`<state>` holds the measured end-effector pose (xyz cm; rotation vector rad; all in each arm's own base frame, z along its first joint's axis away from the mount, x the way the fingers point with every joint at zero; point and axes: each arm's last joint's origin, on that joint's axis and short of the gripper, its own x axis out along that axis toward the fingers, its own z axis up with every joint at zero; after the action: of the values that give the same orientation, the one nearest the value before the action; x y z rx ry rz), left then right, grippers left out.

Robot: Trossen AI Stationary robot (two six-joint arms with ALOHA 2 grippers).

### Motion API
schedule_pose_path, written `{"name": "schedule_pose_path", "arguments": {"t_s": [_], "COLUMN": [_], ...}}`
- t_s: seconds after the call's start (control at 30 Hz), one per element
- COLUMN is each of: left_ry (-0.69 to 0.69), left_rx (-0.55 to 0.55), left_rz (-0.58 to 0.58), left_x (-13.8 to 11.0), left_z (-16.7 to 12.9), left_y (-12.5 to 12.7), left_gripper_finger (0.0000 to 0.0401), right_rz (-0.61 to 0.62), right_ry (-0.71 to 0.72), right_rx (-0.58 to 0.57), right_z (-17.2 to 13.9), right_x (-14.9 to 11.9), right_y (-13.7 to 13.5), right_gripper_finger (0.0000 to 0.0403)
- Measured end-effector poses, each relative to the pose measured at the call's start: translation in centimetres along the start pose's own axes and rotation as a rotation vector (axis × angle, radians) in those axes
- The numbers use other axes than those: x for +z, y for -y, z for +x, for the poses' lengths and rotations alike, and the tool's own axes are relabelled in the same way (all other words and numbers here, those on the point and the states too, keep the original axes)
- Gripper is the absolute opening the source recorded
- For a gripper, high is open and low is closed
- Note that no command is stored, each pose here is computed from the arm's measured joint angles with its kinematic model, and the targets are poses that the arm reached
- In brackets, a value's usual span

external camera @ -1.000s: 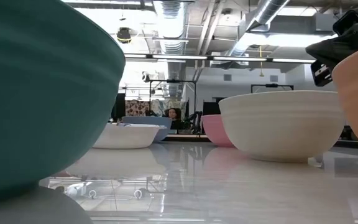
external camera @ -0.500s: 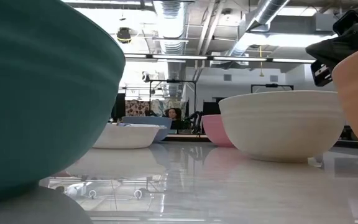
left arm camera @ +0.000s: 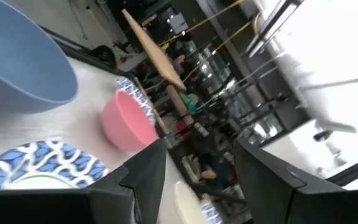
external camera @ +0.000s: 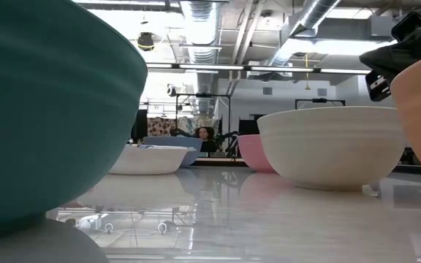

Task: Nest bowls inside each other
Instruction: Stack the blue patterned bowl on top of the blue patterned bowl

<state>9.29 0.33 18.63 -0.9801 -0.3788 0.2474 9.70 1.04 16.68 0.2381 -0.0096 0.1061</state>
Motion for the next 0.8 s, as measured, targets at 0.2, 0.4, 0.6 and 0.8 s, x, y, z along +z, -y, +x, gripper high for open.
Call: {"name": "schedule_pose_path", "arguments": {"t_s": [0.2, 0.4, 0.6, 0.8], "left_ry": [0.017, 0.044, -0.18, -0.629], "left_rx": [-0.113, -0.164, -0.118, 0.06], "left_rz": [-0.002, 0.104, 0.149, 0.218], "left_x": [1.9, 4.7, 6.0, 6.1], "left_z": [-0.1, 0.3, 2.4, 5.3], "left_y": [2.7, 7.0, 11.2, 15.3], "left_gripper_finger": [0.0178, 0.0178, 0.0178, 0.0178], "right_rz": [0.036, 0.379, 0.578, 0.605], "right_ry": [0.069, 0.082, 0.081, 0.067], "right_rx": [0.024, 0.046, 0.056, 0.049], "right_z": [0.0, 0.0, 0.0, 0.0], "right_x": [0.7, 0.9, 0.9, 0.8], "right_y": [-0.2, -0.2, -0.3, -0.2], "right_gripper_finger": [0.0037, 0.0037, 0.0037, 0.0037]}}
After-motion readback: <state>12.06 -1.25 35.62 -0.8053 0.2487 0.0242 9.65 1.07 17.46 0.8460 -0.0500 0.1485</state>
